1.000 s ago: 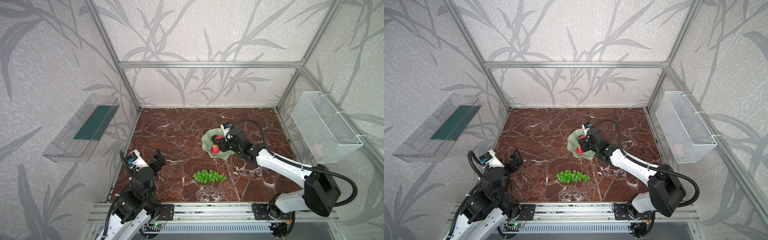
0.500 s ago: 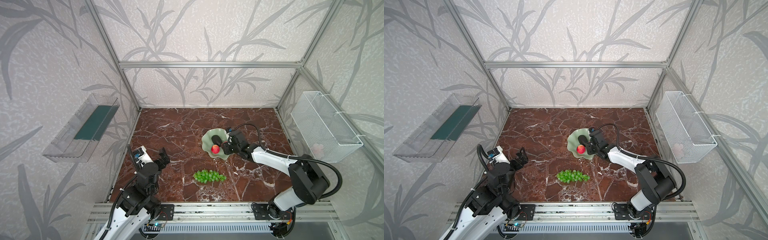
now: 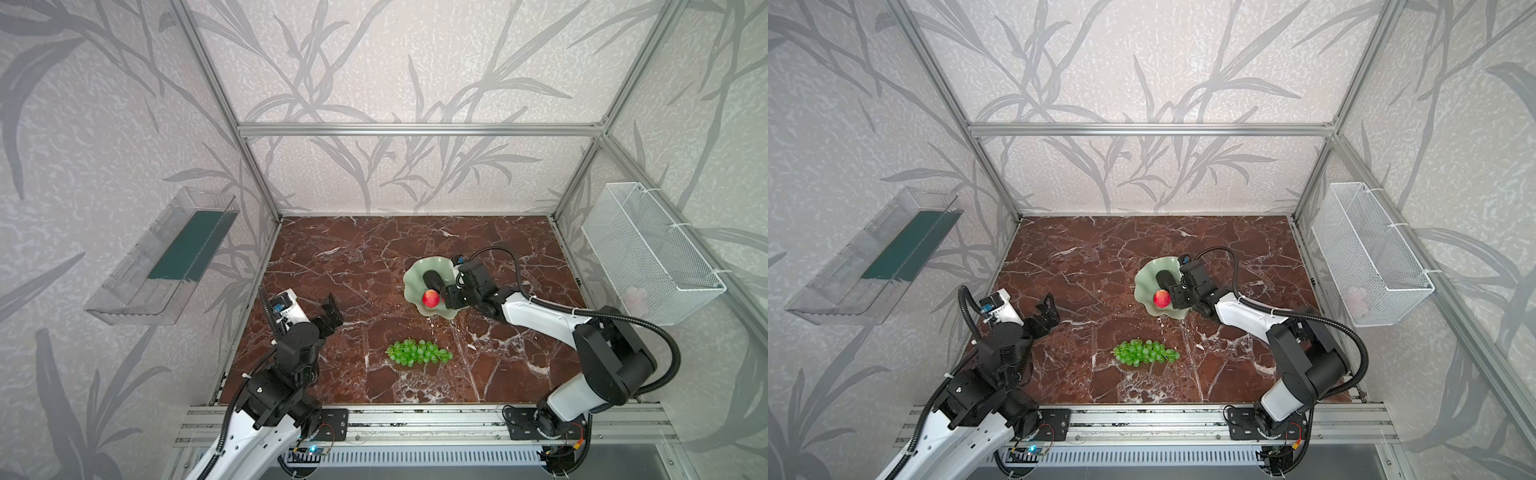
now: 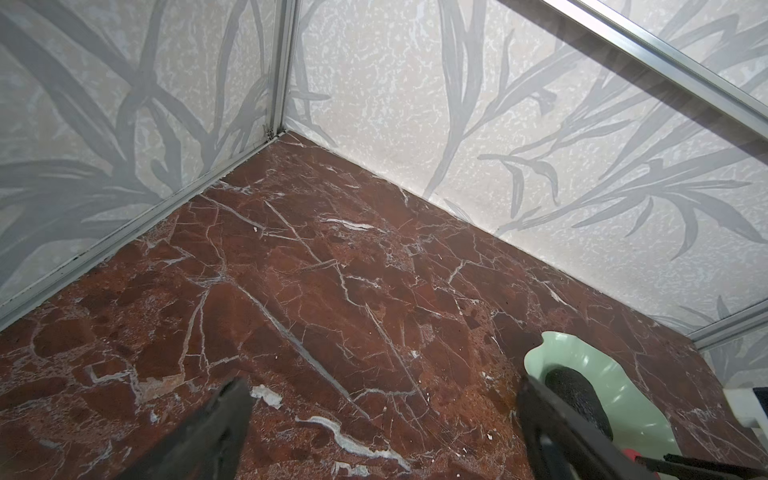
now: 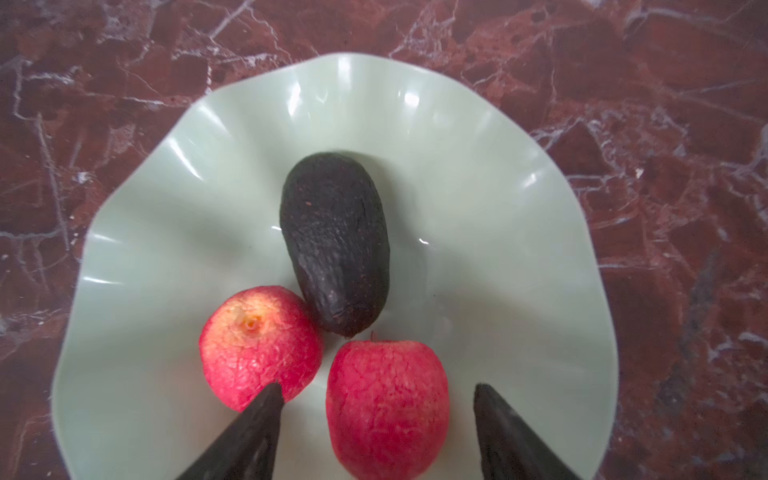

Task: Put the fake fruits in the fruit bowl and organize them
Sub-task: 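Place the second red apple into the bowl with the right gripper, then grasp the green grapes by the stem with the right gripper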

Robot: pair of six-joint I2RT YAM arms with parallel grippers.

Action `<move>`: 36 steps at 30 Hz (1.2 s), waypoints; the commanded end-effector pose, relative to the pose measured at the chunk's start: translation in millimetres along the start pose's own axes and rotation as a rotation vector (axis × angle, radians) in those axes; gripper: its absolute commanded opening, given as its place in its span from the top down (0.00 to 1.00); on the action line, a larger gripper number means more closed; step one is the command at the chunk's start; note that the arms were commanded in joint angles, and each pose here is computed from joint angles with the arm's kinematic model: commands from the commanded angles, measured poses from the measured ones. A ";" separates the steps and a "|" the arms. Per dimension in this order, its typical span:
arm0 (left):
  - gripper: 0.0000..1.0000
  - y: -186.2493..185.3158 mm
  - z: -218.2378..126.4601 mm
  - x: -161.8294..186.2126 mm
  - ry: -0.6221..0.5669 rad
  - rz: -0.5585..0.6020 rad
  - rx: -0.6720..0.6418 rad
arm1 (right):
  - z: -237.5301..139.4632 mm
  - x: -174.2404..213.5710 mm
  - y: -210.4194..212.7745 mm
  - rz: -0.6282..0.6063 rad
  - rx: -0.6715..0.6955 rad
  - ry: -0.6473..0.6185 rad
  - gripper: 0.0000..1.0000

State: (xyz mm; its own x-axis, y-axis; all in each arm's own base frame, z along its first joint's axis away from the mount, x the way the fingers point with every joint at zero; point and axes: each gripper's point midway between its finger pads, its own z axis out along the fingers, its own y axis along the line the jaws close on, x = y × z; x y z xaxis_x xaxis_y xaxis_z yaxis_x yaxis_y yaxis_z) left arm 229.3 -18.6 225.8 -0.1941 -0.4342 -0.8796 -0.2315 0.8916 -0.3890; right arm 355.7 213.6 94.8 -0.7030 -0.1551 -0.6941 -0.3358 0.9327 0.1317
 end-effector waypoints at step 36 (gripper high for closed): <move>0.00 -4.0 -1.0 -9.5 -0.031 -0.030 0.015 | -38.5 109.0 192.7 -0.579 -0.794 -0.036 0.05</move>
State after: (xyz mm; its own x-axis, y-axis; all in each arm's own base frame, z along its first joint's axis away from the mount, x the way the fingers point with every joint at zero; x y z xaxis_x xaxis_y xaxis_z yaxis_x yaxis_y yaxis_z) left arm 230.9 -21.8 229.5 -0.1866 -0.4454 -0.8757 -0.2139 0.8883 -0.4063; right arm 186.4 352.6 66.9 -0.3202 -0.5080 -0.7996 -0.9439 0.2431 0.2236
